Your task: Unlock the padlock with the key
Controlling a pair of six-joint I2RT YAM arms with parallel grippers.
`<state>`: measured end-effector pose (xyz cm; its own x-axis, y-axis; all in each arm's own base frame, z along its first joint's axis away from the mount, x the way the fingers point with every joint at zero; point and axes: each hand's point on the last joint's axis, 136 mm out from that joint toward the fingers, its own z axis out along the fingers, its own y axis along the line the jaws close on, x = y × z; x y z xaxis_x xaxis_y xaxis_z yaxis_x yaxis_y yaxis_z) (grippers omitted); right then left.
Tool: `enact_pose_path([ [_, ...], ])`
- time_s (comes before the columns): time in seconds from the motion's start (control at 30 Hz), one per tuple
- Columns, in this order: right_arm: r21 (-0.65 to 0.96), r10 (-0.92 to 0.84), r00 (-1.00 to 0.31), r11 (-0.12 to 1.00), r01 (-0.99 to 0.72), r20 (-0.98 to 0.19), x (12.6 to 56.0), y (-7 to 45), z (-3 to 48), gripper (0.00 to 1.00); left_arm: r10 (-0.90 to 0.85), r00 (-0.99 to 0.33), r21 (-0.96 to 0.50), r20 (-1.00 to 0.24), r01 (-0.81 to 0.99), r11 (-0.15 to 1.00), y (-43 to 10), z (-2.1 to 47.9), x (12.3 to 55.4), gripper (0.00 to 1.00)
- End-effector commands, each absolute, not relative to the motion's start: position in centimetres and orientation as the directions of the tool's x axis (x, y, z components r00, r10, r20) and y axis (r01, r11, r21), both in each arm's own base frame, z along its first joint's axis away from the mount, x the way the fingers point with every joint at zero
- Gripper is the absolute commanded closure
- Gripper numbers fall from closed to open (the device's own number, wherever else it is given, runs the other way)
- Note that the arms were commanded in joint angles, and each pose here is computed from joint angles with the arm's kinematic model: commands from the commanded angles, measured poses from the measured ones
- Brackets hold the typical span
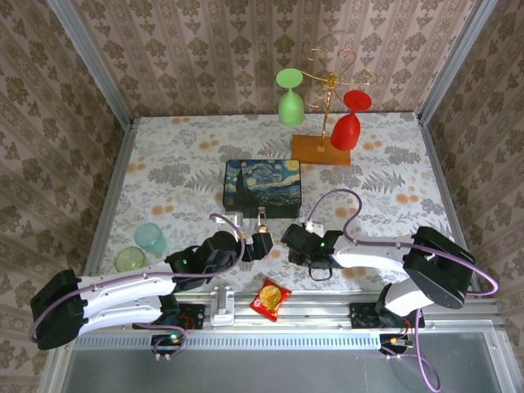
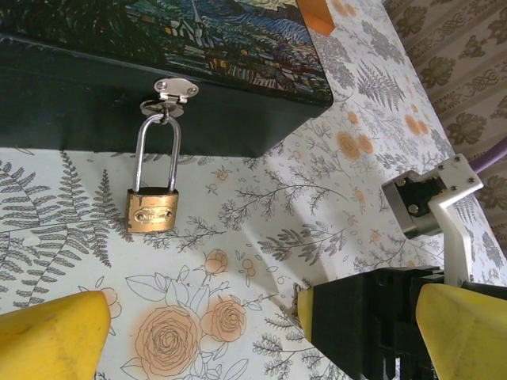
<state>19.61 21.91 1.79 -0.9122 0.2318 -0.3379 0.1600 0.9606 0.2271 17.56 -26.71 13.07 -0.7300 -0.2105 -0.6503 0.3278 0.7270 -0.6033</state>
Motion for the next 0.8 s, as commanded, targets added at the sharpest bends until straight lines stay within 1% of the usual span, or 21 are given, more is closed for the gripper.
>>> enact_pose_path([
  [0.0, 0.246, 0.244, -0.922, 0.954, 0.172, -0.300, 18.5, 22.5, 0.4, 0.54, -0.232, -0.725, -0.609, -0.649, 0.311, 0.730, -26.3, 12.9, 17.5, 0.00],
  [0.4, 0.280, 0.255, -0.925, 0.944, 0.174, -0.282, 17.2, 23.9, -0.7, 0.55, -0.210, -0.728, -0.592, -0.653, 0.317, 0.741, -26.6, 12.2, 17.6, 0.00],
  [0.57, 0.270, 0.221, -0.936, 0.952, 0.145, -0.276, 16.8, 24.4, -0.8, 0.55, -0.212, -0.732, -0.596, -0.647, 0.312, 0.740, -26.6, 11.7, 17.5, 0.00],
  [0.63, 0.262, 0.200, -0.941, 0.957, 0.127, -0.272, 16.5, 24.5, -0.6, 0.57, -0.213, -0.732, -0.596, -0.647, 0.311, 0.740, -26.6, 11.6, 17.6, 0.00],
  [0.67, 0.254, 0.186, -0.945, 0.960, 0.117, -0.269, 16.4, 24.5, -0.6, 0.61, -0.211, -0.733, -0.595, -0.646, 0.311, 0.741, -26.6, 11.5, 17.5, 0.00],
  [0.77, 0.218, 0.146, -0.956, 0.972, 0.091, -0.255, 15.9, 24.2, -0.7, 0.63, -0.216, -0.732, -0.598, -0.646, 0.310, 0.739, -26.6, 11.5, 17.6, 0.00],
])
